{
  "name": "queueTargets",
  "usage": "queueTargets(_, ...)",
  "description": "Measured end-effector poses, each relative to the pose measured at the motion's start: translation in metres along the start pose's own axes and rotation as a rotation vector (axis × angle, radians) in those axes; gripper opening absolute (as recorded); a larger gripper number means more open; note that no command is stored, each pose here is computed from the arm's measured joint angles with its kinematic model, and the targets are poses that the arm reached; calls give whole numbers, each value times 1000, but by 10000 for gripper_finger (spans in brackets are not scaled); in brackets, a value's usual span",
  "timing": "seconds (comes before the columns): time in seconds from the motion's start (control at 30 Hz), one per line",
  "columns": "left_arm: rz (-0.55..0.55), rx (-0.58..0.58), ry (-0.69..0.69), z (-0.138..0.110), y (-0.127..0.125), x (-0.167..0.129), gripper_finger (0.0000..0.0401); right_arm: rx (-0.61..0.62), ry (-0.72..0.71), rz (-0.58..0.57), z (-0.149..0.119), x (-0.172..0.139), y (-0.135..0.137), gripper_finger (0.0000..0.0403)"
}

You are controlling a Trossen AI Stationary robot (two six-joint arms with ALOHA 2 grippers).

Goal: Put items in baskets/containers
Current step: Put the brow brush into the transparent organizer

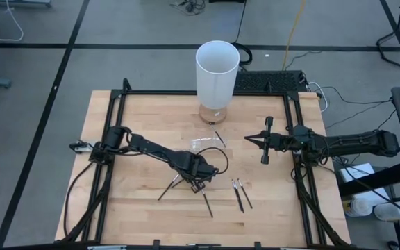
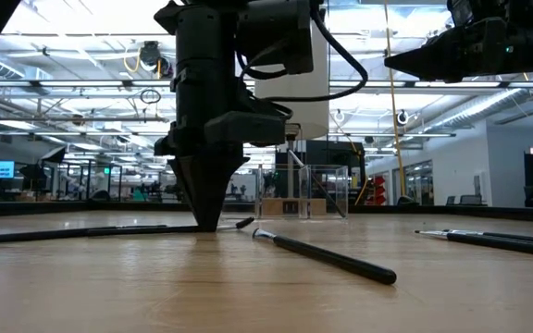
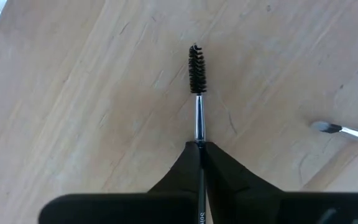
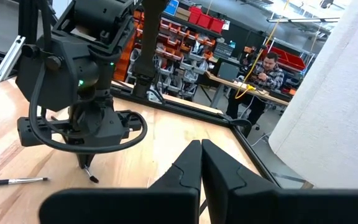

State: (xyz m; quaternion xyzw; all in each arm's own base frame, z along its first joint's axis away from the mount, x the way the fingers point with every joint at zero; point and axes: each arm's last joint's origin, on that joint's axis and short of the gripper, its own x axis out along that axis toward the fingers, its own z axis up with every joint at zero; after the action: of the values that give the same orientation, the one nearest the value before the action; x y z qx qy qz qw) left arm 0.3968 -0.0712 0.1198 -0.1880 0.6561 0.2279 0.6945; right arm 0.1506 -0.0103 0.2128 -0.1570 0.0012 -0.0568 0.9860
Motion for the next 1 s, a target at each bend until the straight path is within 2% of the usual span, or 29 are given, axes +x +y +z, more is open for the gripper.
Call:
queueTargets(0.33,1,-13,-68,0,2,-17,9,-3,0,0,0,0,0,0)
queueTargets(0.7,13,-14,-76,1,3,-17,13,-3,0,0,0,0,0,0)
queueTargets(0.9,-60,-32,35,3,9,-18,9,-3,0,0,0,0,0,0)
queueTargets(1.0,-48,-38,99,4,14,-22,11,-3,0,0,0,0,0,0)
